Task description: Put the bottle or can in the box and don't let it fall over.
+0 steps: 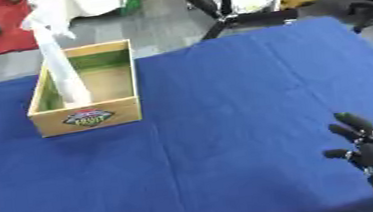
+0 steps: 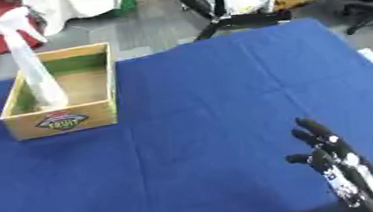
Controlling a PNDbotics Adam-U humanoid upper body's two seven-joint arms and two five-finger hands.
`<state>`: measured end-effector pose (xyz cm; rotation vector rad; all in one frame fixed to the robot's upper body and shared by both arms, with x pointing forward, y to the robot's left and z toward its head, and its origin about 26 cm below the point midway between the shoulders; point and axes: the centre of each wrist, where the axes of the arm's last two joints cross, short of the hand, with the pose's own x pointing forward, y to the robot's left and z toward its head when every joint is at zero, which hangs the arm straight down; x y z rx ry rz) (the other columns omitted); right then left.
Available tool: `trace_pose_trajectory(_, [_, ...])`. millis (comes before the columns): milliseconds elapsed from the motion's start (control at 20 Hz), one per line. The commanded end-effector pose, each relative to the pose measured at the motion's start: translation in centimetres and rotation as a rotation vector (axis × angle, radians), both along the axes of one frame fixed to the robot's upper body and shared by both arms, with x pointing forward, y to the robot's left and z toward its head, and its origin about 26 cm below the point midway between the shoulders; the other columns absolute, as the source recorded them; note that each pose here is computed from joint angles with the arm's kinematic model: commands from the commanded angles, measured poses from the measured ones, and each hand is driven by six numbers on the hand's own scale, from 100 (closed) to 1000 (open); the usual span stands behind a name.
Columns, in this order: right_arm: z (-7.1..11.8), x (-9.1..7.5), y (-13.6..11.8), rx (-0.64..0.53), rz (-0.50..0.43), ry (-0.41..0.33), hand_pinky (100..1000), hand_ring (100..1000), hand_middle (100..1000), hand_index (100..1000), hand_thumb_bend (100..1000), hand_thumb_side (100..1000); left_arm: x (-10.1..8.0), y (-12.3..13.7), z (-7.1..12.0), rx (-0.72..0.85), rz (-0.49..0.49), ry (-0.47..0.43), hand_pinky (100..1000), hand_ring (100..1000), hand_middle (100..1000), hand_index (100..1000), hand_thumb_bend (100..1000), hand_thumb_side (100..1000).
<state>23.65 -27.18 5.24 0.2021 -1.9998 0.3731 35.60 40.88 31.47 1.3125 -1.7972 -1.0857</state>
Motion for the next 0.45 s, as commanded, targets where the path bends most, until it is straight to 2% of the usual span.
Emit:
trace_pose_trajectory(50, [0.5,0.0,-0.3,-0.013,-0.012,-0.017,763,1000,1000,1000,100,680,-3.9,-0.6,1.0,-0.113,-0.087,-0.155,782,783,750,900,621,700])
trace_pose_trajectory(150, [0.4,0.0,-0.3,-0.012,-0.018,-0.016,763,1000,1000,1000,100,681,-5.4,-1.4,-2.7,-0.222,-0.115,-0.144,753,763,730,899,589,699])
trace_pose_trajectory(250, [0.3,-0.1,-0.4,-0.010,-0.024,-0.012,763,1000,1000,1000,100,685,-6.6,-2.4,-6.5,-0.376,-0.132,-0.136,689,706,670,877,538,673])
trace_pose_trajectory(350, [0.2,-0.1,-0.2,-0.007,-0.021,-0.010,763,1000,1000,1000,100,684,-7.6,-3.7,-10.6,-0.587,-0.154,-0.146,668,688,652,872,518,657])
trace_pose_trajectory(450, [0.1,-0.2,-0.2,-0.004,-0.018,-0.009,763,1000,1000,1000,100,685,-8.3,-4.8,-13.6,-0.743,-0.140,-0.158,653,676,642,874,500,654])
